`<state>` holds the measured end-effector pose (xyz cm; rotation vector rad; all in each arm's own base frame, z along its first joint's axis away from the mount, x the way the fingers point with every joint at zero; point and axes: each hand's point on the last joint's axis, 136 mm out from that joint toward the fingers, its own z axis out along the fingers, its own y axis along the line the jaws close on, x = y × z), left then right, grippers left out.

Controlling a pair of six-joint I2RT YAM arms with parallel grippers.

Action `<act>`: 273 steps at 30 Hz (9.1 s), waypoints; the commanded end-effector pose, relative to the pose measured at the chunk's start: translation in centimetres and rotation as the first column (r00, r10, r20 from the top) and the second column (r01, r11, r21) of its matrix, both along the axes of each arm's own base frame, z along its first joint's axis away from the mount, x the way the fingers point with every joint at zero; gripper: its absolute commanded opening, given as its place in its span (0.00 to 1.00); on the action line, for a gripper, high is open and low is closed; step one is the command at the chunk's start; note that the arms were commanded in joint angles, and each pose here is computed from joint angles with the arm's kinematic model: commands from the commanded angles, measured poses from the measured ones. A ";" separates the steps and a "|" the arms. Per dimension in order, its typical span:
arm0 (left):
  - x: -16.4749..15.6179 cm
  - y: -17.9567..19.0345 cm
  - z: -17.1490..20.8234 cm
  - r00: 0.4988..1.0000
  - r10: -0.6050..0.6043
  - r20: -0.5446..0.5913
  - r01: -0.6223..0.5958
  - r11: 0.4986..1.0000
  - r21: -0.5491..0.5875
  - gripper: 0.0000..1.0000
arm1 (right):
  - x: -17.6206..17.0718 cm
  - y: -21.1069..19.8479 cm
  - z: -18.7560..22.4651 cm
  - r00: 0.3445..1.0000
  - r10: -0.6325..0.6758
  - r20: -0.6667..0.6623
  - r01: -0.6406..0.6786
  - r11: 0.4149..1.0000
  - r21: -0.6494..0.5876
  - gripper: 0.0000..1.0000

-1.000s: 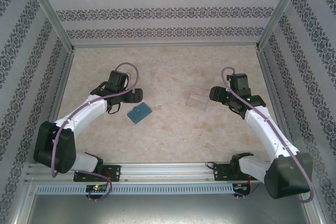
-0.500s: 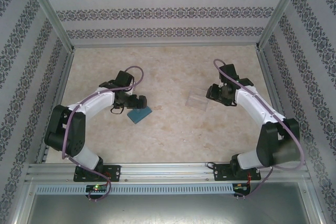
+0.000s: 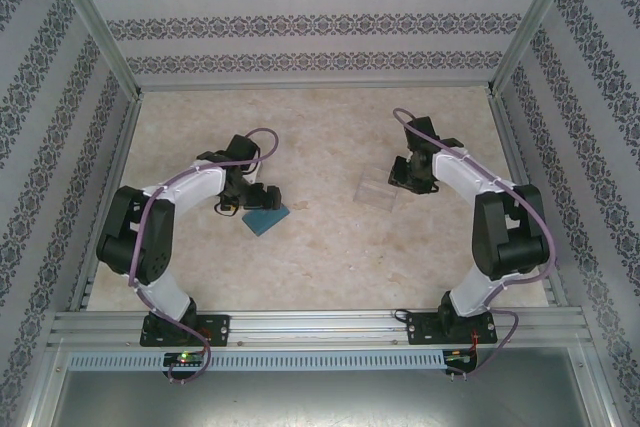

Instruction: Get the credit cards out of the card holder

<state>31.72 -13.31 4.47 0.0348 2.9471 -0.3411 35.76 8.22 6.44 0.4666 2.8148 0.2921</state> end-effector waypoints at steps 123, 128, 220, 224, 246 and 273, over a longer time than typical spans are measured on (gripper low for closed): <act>-7.9 -8.2 -2.4 0.971 0.020 -0.238 -0.079 0.967 -0.244 0.39 | -11.0 26.6 -3.6 0.935 0.355 0.015 -0.300 0.766 0.568 0.44; -7.9 -8.3 -2.5 0.970 0.016 -0.241 -0.078 0.966 -0.248 0.38 | -11.2 26.7 -4.3 0.934 0.358 0.011 -0.300 0.766 0.569 0.38; -8.3 -6.1 -4.8 0.986 0.047 -0.162 -0.103 0.929 -0.355 0.03 | -12.0 22.7 0.3 0.873 0.474 -0.118 -0.481 0.876 -0.042 0.90; -8.6 -6.0 -5.1 0.984 0.038 -0.173 -0.098 0.931 -0.353 0.03 | -11.9 23.5 -0.4 0.863 0.486 -0.138 -0.496 0.867 -0.044 0.97; -8.5 -5.9 -4.6 0.986 0.014 -0.165 -0.072 0.932 -0.355 0.00 | -11.5 23.3 -3.7 0.855 0.465 -0.228 -0.499 0.857 -0.125 0.93; -8.4 -5.2 -4.7 0.985 0.017 -0.172 -0.072 0.945 -0.319 0.00 | -11.1 19.7 0.8 0.889 0.425 -0.170 -0.453 0.871 -0.189 0.89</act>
